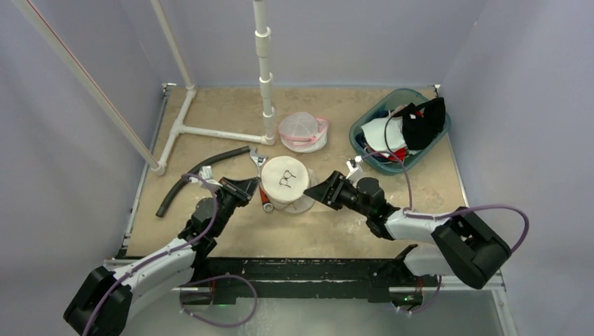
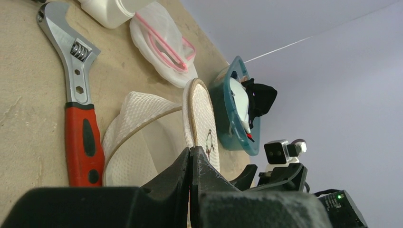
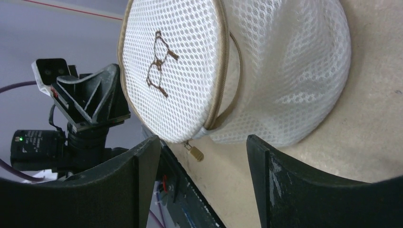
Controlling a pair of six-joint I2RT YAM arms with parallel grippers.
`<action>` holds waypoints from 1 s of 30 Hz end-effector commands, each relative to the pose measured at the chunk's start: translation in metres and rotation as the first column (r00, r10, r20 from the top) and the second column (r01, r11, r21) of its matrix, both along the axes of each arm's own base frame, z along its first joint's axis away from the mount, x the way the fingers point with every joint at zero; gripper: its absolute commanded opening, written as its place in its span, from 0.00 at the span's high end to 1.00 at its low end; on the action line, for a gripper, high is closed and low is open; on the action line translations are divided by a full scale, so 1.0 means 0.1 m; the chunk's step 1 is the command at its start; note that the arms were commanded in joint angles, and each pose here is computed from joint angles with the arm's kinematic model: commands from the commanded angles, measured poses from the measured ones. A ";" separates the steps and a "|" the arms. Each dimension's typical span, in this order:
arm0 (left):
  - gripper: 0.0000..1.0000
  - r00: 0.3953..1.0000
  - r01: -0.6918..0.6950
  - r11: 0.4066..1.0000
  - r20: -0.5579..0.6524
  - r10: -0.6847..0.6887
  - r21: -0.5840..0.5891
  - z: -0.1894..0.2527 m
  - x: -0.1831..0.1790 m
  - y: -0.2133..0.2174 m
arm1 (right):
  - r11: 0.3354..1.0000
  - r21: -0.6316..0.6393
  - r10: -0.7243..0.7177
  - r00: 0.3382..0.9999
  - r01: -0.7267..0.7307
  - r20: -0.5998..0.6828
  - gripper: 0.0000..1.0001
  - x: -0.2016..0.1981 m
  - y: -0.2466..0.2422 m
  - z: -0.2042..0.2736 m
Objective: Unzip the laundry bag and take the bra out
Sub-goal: Close the laundry bag at the center of the board.
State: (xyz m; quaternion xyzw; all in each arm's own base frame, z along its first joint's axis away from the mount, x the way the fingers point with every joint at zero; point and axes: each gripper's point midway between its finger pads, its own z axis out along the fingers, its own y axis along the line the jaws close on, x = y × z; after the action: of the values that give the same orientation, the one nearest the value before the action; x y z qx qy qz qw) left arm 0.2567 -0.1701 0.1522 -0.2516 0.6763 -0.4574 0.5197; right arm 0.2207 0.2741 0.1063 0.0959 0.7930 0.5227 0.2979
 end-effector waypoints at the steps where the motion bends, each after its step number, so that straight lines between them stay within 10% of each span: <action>1: 1.00 1.000 -0.025 0.999 0.009 0.024 0.025 0.00 0.02 0.06 | 0.996 0.089 0.013 0.999 -0.017 0.045 0.31 0.15 0.21 0.30; 11: 1.00 1.000 -0.022 0.996 0.004 0.022 0.084 -0.03 0.02 0.08 | 0.997 0.057 0.057 0.998 -0.054 -0.040 0.37 0.19 0.44 0.09; 21: 1.00 0.999 0.021 0.993 -0.029 -0.018 0.119 -0.14 -0.04 0.04 | 0.997 -0.058 0.042 0.997 -0.046 -0.067 0.81 0.13 0.32 -0.04; 30: 1.00 0.994 0.076 0.977 -0.089 -0.060 0.200 -0.24 -0.09 -0.01 | 0.953 -0.302 -0.014 0.999 -0.001 -0.047 0.91 0.01 -0.18 -0.07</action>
State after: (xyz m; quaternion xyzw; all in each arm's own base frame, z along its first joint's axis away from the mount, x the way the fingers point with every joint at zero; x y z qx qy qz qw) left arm 0.2453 -0.1664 0.1175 -0.2174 0.7404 -0.3984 0.4958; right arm 0.2263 0.2836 0.1144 0.0778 0.8337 0.4653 0.2868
